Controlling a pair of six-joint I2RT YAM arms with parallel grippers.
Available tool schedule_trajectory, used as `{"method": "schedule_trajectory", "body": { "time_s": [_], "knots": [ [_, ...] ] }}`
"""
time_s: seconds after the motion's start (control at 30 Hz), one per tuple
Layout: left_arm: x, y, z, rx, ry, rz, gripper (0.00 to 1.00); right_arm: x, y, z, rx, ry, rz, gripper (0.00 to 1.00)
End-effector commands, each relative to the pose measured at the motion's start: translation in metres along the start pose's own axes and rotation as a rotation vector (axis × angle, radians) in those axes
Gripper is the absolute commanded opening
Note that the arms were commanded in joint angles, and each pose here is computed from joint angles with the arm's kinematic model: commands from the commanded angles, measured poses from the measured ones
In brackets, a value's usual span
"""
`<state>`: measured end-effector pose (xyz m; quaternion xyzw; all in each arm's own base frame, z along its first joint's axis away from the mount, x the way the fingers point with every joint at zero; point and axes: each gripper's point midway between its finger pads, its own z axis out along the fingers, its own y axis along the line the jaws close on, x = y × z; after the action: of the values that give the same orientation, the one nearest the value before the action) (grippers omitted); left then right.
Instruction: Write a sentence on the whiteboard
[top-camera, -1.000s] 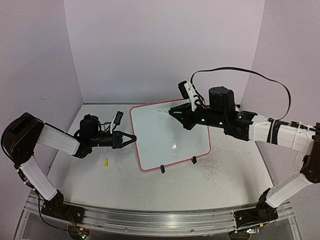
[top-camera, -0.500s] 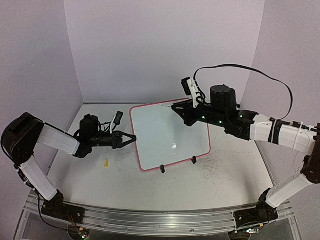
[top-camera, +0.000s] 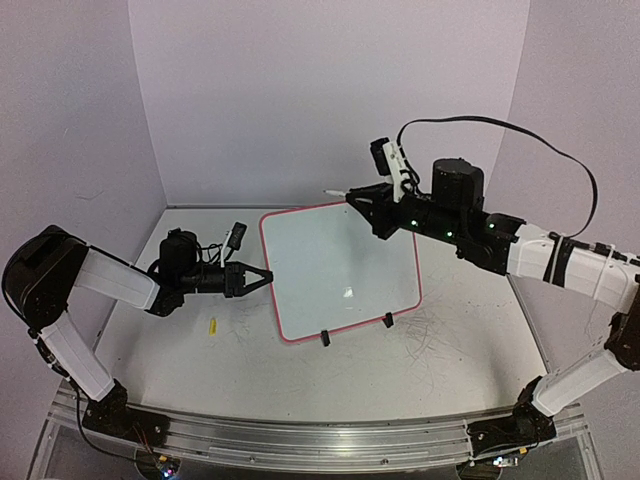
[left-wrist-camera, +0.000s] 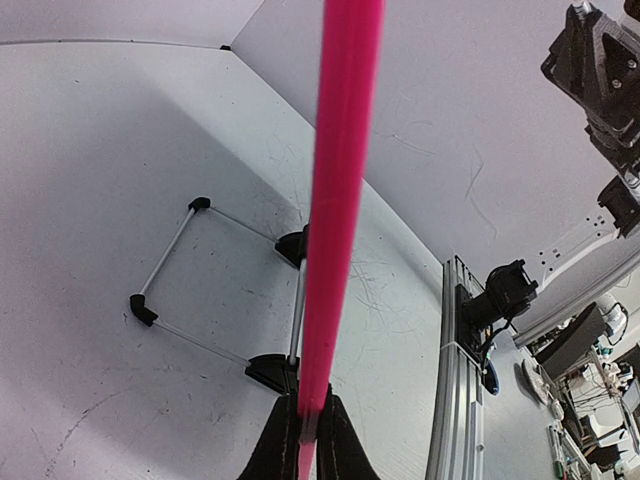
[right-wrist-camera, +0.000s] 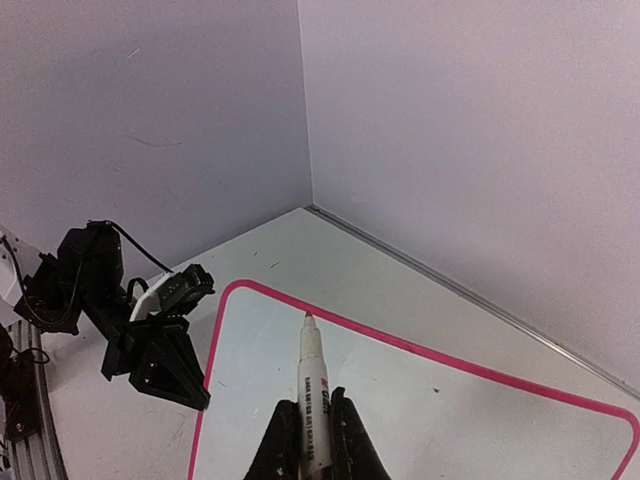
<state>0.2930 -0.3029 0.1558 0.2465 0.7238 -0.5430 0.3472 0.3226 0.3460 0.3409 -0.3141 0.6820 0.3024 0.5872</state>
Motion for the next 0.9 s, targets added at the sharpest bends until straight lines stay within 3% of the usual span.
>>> {"method": "schedule_trajectory", "body": {
  "time_s": [0.0,0.4,0.6,0.87],
  "knots": [
    [-0.016,-0.011,0.002,0.045,-0.027,0.054,0.0,-0.006,0.021,0.011,-0.006,0.007,-0.095,0.0],
    [-0.016,-0.012,0.0,0.032,-0.036,0.046,0.0,0.012,0.036,0.033,-0.029,0.051,-0.126,0.0],
    [-0.015,-0.012,0.0,0.039,-0.03,0.028,0.1,0.018,0.038,0.035,-0.027,0.062,-0.126,0.0],
    [-0.016,-0.012,0.0,0.036,-0.033,0.033,0.02,0.023,0.04,0.034,-0.012,0.069,-0.145,0.0]
  ]
}}
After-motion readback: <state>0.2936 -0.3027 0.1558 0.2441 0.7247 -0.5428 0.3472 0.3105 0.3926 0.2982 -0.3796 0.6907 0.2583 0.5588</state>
